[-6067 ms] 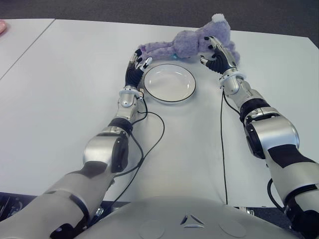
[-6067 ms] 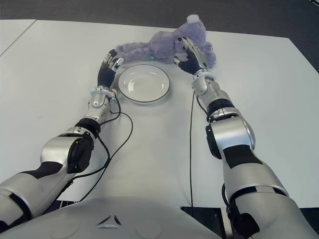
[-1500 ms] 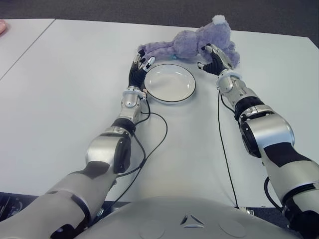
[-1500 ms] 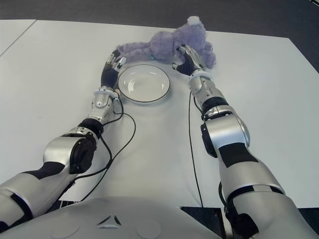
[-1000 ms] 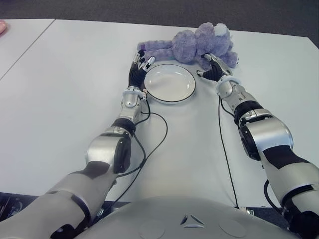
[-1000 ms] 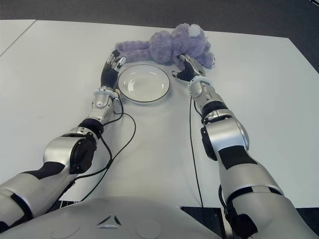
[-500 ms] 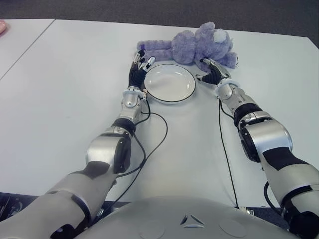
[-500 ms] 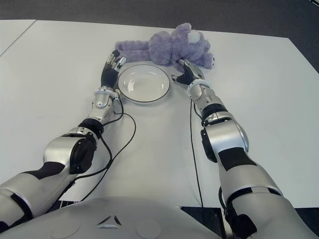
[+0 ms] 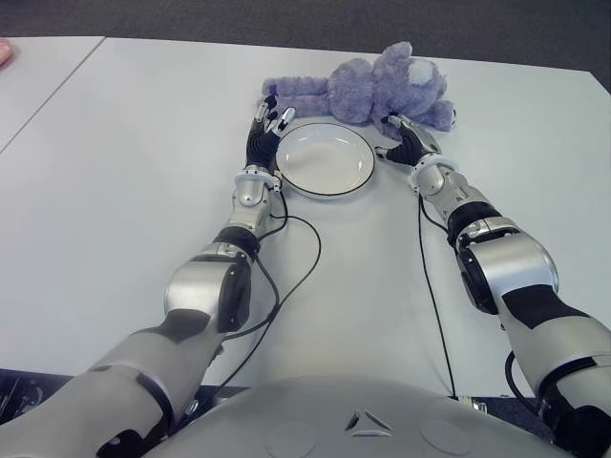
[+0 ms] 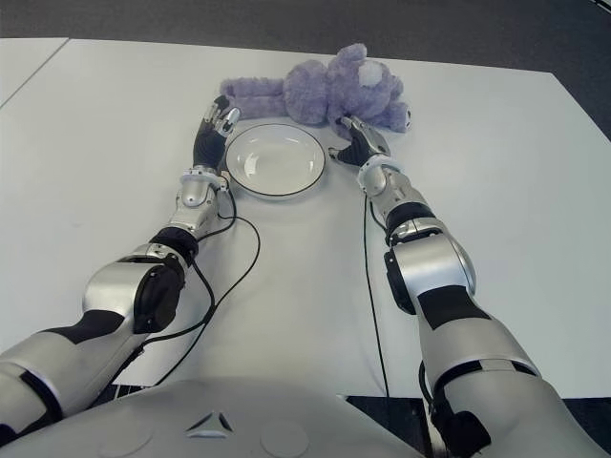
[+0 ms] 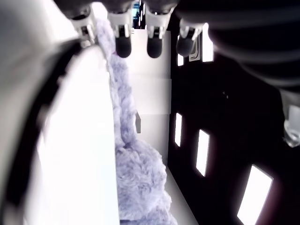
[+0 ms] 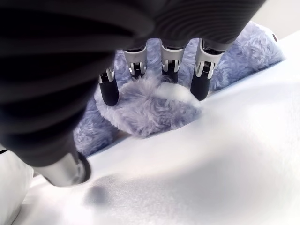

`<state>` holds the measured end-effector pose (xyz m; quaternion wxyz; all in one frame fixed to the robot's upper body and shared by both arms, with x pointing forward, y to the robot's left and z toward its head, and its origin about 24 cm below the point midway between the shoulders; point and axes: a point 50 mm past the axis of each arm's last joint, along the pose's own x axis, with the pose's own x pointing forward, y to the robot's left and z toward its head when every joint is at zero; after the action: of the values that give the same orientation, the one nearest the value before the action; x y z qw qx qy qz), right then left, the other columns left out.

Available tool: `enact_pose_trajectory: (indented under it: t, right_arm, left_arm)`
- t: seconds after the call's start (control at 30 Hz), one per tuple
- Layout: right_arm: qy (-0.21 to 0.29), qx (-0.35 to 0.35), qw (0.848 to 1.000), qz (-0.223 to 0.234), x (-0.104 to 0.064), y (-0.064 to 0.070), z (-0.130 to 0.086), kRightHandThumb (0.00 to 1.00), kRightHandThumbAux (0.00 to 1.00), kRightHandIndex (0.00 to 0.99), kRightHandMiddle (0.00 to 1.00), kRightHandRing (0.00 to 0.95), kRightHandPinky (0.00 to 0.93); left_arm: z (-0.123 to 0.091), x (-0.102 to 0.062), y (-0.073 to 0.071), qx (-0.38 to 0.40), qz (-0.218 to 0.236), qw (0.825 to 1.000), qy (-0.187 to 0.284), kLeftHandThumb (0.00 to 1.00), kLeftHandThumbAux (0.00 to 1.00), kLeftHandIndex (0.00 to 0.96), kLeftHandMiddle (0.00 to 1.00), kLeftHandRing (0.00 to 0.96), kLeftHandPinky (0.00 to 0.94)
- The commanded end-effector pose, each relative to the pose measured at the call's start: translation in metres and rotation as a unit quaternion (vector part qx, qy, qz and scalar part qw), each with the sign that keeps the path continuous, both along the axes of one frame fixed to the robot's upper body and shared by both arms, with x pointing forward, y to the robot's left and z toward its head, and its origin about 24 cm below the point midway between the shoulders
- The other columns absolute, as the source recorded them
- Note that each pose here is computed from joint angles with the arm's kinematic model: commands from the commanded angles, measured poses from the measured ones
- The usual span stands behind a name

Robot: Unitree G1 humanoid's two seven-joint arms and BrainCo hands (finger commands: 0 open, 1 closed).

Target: Put the doll into the plate.

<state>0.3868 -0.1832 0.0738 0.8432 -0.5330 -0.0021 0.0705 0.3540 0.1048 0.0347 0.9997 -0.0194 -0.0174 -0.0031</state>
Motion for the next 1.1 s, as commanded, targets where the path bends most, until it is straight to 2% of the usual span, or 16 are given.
enact_pose_trajectory:
  t: [0.03, 0.1, 0.27, 0.47, 0.5, 0.53, 0.63, 0.67, 0.77, 0.87, 0.93, 1.1]
  right_arm:
    - [0.061, 0.011, 0.998, -0.002, -0.019, -0.002, -0.038, 0.362, 0.71, 0.134, 0.0, 0.035, 0.149]
    - [0.063, 0.012, 0.998, -0.004, -0.022, -0.006, -0.04, 0.331, 0.728, 0.134, 0.009, 0.052, 0.166]
    - [0.072, 0.025, 0.997, -0.007, -0.027, -0.014, -0.046, 0.291, 0.762, 0.14, 0.097, 0.165, 0.296]
    - [0.077, 0.052, 0.996, 0.017, -0.038, -0.019, -0.054, 0.257, 0.794, 0.141, 0.195, 0.247, 0.333]
    - [0.078, 0.064, 0.994, 0.034, -0.044, -0.023, -0.057, 0.25, 0.799, 0.142, 0.214, 0.263, 0.345]
    - [0.079, 0.072, 0.993, 0.046, -0.049, -0.026, -0.059, 0.244, 0.812, 0.164, 0.273, 0.332, 0.404]
    - [0.103, 0.104, 0.987, 0.072, -0.064, -0.04, -0.064, 0.234, 0.839, 0.224, 0.375, 0.441, 0.507]
    - [0.114, 0.114, 0.984, 0.076, -0.067, -0.044, -0.066, 0.395, 0.802, 0.292, 0.435, 0.497, 0.558]
    - [0.131, 0.129, 0.979, 0.092, -0.079, -0.056, -0.068, 0.589, 0.757, 0.376, 0.536, 0.599, 0.654]
    - [0.134, 0.138, 0.975, 0.115, -0.089, -0.068, -0.065, 0.646, 0.743, 0.402, 0.593, 0.655, 0.708]
    - [0.133, 0.143, 0.973, 0.126, -0.092, -0.072, -0.063, 0.67, 0.737, 0.416, 0.638, 0.696, 0.748]
    - [0.15, 0.165, 0.969, 0.107, -0.105, -0.088, -0.067, 0.684, 0.734, 0.426, 0.692, 0.74, 0.787]
  left_arm:
    - [-0.101, -0.064, 0.002, 0.015, 0.005, 0.962, 0.274, 0.0, 0.391, 0.0, 0.009, 0.007, 0.018]
    - [-0.101, -0.064, 0.002, 0.013, 0.005, 0.962, 0.274, 0.0, 0.394, 0.0, 0.009, 0.007, 0.017]
    - [-0.101, -0.065, 0.001, 0.011, 0.005, 0.961, 0.275, 0.0, 0.401, 0.0, 0.006, 0.006, 0.023]
    - [-0.101, -0.064, 0.0, 0.008, 0.004, 0.96, 0.281, 0.0, 0.42, 0.0, 0.007, 0.006, 0.008]
    - [-0.101, -0.064, 0.0, 0.007, 0.004, 0.959, 0.282, 0.0, 0.423, 0.0, 0.007, 0.006, 0.007]
    - [-0.102, -0.064, 0.0, 0.007, 0.005, 0.959, 0.282, 0.0, 0.426, 0.0, 0.008, 0.006, 0.008]
    - [-0.102, -0.065, 0.0, 0.003, 0.005, 0.959, 0.284, 0.0, 0.43, 0.0, 0.009, 0.007, 0.01]
    - [-0.102, -0.065, 0.0, 0.001, 0.006, 0.959, 0.284, 0.0, 0.432, 0.0, 0.009, 0.007, 0.01]
    - [-0.102, -0.066, -0.001, -0.007, 0.01, 0.959, 0.282, 0.0, 0.433, 0.0, 0.01, 0.007, 0.017]
    - [-0.103, -0.067, -0.001, -0.02, 0.014, 0.96, 0.278, 0.0, 0.431, 0.0, 0.011, 0.008, 0.025]
    - [-0.103, -0.067, -0.001, -0.024, 0.015, 0.96, 0.277, 0.0, 0.428, 0.0, 0.012, 0.01, 0.029]
    - [-0.104, -0.068, -0.001, -0.03, 0.016, 0.959, 0.282, 0.0, 0.43, 0.0, 0.015, 0.012, 0.017]
